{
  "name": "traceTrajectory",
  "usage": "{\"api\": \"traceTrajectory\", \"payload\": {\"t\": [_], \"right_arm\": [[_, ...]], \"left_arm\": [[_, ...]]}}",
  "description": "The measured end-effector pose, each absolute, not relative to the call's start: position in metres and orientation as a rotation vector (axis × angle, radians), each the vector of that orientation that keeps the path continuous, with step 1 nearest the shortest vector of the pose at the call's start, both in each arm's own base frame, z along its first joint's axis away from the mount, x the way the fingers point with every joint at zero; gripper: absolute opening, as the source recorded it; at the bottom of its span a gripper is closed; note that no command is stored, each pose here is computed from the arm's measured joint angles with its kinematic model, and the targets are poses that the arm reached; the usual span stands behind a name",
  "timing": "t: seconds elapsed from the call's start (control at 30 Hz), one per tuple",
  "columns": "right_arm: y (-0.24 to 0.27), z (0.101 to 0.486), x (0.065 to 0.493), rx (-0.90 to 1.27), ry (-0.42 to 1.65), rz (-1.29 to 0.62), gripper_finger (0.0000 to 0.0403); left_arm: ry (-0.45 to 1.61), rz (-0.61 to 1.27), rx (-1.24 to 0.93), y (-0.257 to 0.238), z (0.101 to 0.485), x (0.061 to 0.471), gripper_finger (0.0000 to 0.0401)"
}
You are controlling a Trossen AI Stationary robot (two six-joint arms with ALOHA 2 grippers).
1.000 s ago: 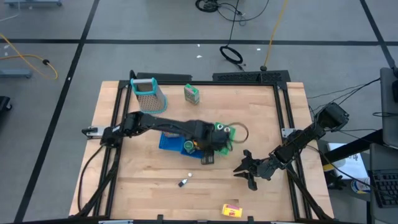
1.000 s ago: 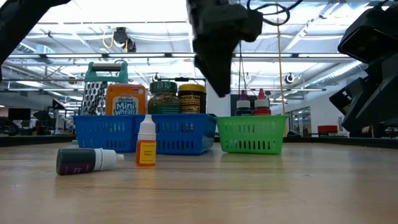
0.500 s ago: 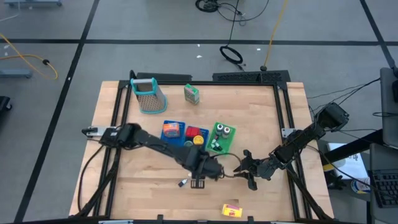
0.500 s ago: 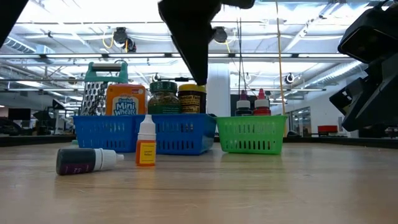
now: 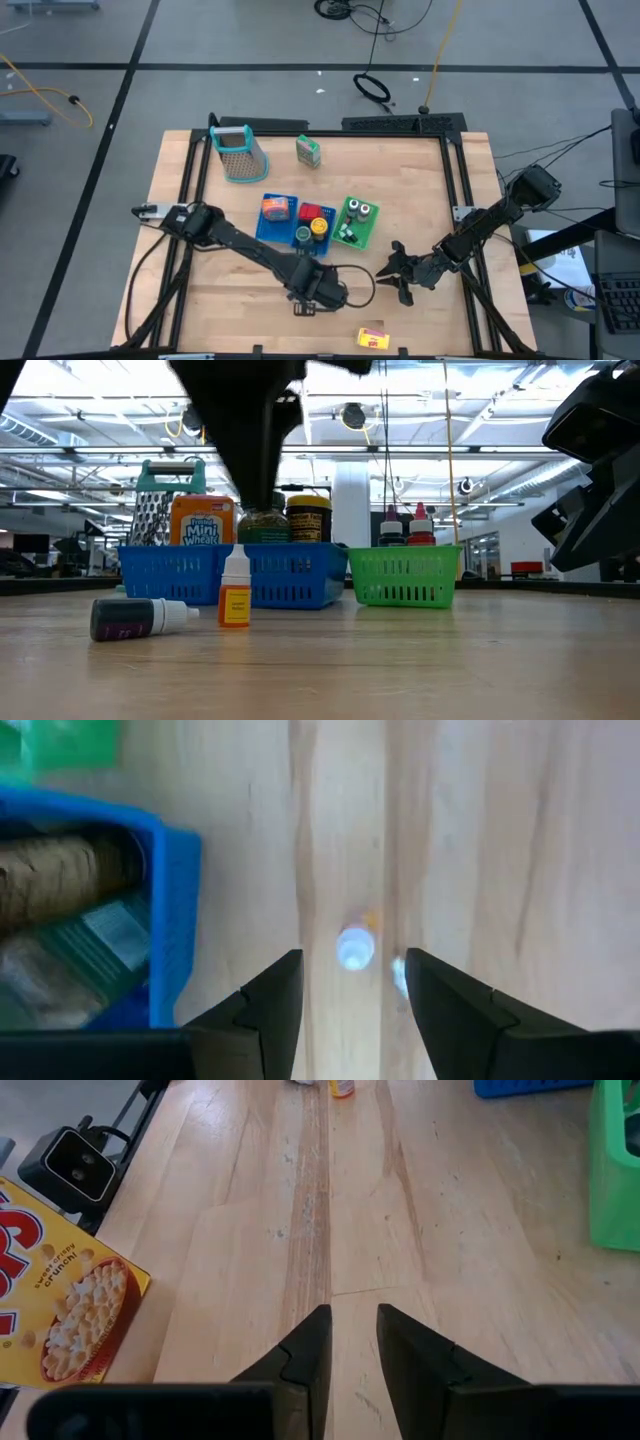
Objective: Pick & Place Kitchen Items
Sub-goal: Put the yellow food color into the green bin
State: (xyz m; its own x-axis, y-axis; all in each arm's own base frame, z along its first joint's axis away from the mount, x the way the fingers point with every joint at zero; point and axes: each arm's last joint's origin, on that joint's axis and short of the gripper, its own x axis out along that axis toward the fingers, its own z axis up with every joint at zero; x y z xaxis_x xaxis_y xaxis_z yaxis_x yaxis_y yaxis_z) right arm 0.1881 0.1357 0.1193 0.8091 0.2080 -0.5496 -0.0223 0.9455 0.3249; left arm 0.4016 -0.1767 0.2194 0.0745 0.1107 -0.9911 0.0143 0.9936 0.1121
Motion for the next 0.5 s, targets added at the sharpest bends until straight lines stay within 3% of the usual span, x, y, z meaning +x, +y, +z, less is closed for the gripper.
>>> {"api": "traceTrajectory", "payload": {"t": [0.5], "right_arm": [[0.136, 0.119, 0.188, 0.311, 0.618, 0.126, 0.0075]], "left_arm": [[1.576, 0.039, 0.04, -0.168, 0.184, 0.399, 0.0179]]}}
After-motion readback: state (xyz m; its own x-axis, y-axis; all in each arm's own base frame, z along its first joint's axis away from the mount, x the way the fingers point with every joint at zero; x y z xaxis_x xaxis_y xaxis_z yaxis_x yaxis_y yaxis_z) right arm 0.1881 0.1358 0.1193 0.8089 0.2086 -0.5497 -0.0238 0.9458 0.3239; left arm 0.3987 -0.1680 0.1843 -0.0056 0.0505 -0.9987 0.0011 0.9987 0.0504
